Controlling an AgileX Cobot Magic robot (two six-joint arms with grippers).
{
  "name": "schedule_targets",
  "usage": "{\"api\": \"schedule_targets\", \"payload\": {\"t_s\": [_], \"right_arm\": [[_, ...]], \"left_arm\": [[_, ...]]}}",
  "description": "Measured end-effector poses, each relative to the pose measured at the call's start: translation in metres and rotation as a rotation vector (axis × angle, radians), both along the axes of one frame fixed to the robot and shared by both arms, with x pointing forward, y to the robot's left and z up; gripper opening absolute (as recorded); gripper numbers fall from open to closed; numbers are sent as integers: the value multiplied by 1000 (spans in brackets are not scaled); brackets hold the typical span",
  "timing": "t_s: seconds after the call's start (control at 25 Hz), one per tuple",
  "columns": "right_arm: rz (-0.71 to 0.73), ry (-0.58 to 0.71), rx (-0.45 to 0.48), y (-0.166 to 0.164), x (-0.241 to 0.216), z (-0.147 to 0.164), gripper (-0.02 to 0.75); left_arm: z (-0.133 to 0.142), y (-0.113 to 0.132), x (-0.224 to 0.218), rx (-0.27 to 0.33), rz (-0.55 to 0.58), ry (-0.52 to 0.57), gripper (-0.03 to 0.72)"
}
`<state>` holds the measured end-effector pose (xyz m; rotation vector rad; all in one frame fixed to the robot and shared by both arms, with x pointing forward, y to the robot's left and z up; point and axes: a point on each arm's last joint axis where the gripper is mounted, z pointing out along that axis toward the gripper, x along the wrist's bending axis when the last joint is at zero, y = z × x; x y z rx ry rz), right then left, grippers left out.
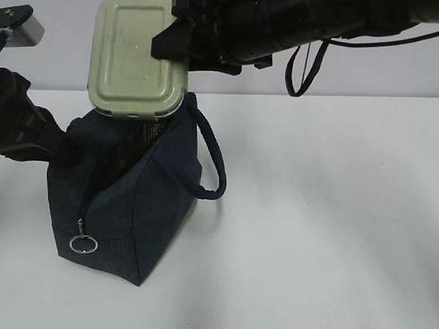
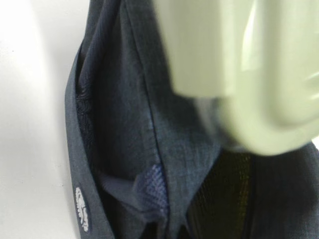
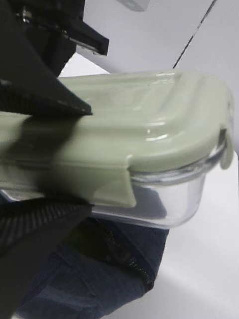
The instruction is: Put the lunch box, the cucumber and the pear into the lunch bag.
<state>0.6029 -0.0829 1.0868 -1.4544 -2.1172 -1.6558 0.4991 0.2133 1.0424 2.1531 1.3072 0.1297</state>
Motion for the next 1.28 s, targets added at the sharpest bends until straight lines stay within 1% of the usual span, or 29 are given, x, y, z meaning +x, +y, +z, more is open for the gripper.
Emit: {"api": "schedule_targets", "payload": {"t_s": [0.08,0.32,0.52,0.8,0.96,1.16,1.28], "right_arm": [[-13,12,-24,3,2,-7,321],[-33,64,-179,-2,3,-27,321],[-3,122,-271,-6,-3,-35,321],[-40,187,-392,-14,-5,-43,321],[-48,205,-403,-15,-5,-46,321],[-36,256,-426,-11,-3,-62,321],[-26,252,-413,-5,-4,-64,321]], "left_arm": [[0,0,0,-2,3,-1,1],[0,0,0,-3,4,0,1],[0,0,1,-7,8,-4,1],[1,-1,1,-16,16,-9,1],[1,0,2,-16,21,-16,1],[1,0,2,-17,23,-19,1],[1,0,2,-17,22,-16,1]]}}
